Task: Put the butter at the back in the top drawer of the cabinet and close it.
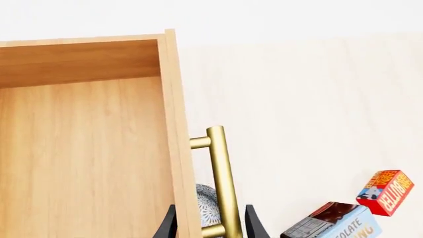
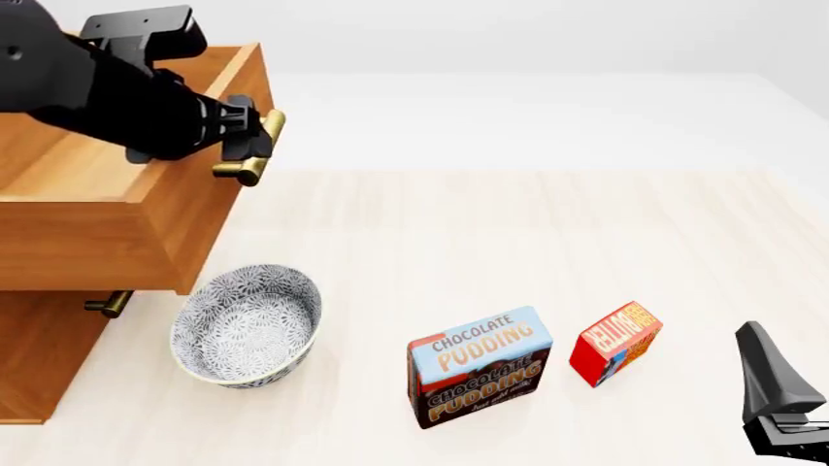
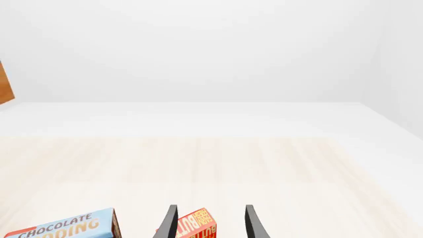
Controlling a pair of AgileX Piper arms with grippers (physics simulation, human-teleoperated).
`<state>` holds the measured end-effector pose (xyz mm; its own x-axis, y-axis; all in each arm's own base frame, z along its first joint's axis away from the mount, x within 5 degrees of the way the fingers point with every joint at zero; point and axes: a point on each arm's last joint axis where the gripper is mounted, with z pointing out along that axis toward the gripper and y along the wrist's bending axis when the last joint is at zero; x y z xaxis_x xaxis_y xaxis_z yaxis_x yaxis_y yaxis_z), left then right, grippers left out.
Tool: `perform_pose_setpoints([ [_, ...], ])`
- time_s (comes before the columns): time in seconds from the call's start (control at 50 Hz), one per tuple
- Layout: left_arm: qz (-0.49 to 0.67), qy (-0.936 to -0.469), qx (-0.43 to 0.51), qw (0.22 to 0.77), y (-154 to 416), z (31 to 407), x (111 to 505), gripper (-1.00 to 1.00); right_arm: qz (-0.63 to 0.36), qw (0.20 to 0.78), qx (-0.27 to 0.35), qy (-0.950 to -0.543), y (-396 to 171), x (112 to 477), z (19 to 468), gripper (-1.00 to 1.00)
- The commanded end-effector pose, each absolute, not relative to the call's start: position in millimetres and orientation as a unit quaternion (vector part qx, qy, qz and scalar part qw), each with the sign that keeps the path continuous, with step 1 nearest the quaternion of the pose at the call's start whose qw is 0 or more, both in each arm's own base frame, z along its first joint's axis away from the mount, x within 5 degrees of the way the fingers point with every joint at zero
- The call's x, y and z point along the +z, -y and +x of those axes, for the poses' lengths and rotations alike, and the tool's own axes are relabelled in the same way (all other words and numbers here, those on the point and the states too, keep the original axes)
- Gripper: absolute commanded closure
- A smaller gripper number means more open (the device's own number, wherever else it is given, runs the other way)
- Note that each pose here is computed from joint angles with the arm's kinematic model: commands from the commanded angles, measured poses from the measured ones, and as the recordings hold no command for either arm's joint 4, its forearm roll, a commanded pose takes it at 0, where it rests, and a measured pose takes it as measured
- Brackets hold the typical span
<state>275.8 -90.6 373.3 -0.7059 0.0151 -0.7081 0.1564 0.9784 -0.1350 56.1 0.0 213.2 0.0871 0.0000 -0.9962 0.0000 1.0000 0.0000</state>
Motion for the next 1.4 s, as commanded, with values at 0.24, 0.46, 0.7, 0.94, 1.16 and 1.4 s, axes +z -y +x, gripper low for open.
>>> perform_pose_setpoints([
  [0.24, 0.071, -0.924, -0.106, 0.362, 103, 273, 381, -1.00, 0.000, 0.737, 0.000, -0.676, 0, 213, 56, -1.00],
  [0.46, 0.073, -0.919, -0.104, 0.374, 95, 259, 399, -1.00, 0.000, 0.737, 0.000, -0.676, 0, 213, 56, -1.00],
  [0.7, 0.079, -0.913, -0.106, 0.385, 91, 246, 416, -1.00, 0.000, 0.737, 0.000, -0.676, 0, 213, 56, -1.00],
  [0.94, 0.094, -0.906, -0.113, 0.397, 94, 235, 431, -1.00, 0.000, 0.737, 0.000, -0.676, 0, 213, 56, -1.00],
  [1.16, 0.133, -0.893, -0.128, 0.411, 108, 224, 448, -1.00, 0.000, 0.737, 0.000, -0.676, 0, 213, 56, -1.00],
  [1.4, 0.176, -0.878, -0.133, 0.424, 118, 215, 461, -1.00, 0.000, 0.737, 0.000, -0.676, 0, 213, 56, -1.00],
])
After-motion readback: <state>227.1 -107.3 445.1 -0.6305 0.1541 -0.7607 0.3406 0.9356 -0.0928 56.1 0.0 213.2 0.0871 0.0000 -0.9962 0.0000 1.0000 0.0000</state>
